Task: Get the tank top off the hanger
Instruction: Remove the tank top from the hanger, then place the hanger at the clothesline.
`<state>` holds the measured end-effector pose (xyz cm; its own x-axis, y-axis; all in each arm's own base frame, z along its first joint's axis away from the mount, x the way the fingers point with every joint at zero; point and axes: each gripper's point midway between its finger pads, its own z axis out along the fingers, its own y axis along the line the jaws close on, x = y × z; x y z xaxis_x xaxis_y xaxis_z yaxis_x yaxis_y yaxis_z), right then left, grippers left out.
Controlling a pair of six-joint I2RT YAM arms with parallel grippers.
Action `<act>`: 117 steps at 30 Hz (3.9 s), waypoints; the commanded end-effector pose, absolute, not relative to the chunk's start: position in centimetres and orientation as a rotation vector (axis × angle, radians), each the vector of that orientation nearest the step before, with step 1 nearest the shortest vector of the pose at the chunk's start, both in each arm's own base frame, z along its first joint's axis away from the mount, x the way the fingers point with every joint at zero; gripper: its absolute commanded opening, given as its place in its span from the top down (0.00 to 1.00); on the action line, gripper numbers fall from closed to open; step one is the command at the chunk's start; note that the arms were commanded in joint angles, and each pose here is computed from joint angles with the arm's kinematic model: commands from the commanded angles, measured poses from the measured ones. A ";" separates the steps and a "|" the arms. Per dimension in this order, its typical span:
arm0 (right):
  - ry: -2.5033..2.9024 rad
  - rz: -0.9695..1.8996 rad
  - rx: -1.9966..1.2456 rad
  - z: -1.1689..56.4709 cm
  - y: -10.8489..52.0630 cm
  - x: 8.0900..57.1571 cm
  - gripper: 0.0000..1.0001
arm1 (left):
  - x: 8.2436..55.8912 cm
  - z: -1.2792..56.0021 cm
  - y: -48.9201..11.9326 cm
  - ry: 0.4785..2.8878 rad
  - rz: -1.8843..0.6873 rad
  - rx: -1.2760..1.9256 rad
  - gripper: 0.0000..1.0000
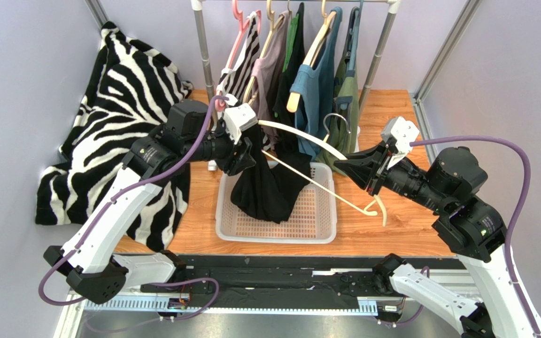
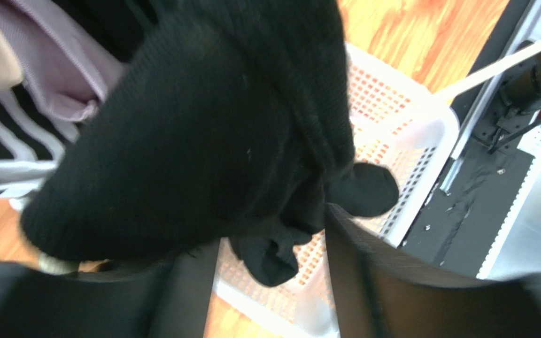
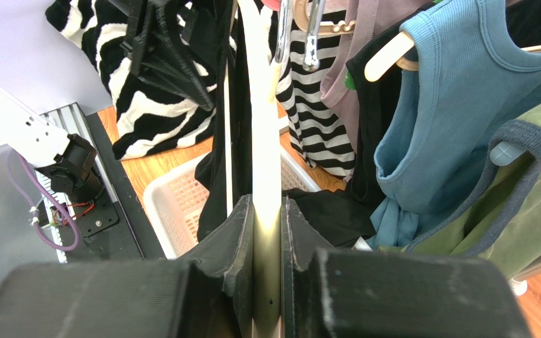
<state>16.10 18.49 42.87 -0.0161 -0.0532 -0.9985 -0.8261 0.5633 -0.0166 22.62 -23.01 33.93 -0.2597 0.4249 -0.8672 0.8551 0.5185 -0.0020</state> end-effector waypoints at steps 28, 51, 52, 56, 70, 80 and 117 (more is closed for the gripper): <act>1.474 0.659 -0.742 42.3 13.7 11.4 1.00 | 23.4 44.3 -18.2 1.642 -0.417 0.891 1.00; 1.451 0.476 -0.626 43.9 10.8 13.1 1.00 | 19.9 40.8 -23.1 1.594 -0.553 1.276 0.13; 1.463 0.481 -0.644 43.5 11.2 13.3 1.00 | 19.6 41.7 -22.8 1.564 -0.544 1.278 0.13; 1.394 0.546 -0.841 41.9 14.1 13.0 1.00 | 16.9 43.3 -22.4 1.460 -0.593 1.384 0.13; 1.218 0.683 -1.095 40.9 18.2 11.7 1.00 | 13.9 39.1 -26.1 1.311 -0.908 1.690 0.12; 1.185 0.684 -1.134 41.2 18.5 11.4 1.00 | 13.3 37.9 -26.2 1.348 -0.969 1.720 0.17; 1.165 0.429 -0.655 46.6 12.7 15.3 0.40 | 11.2 53.0 -8.9 1.269 -0.244 0.913 1.00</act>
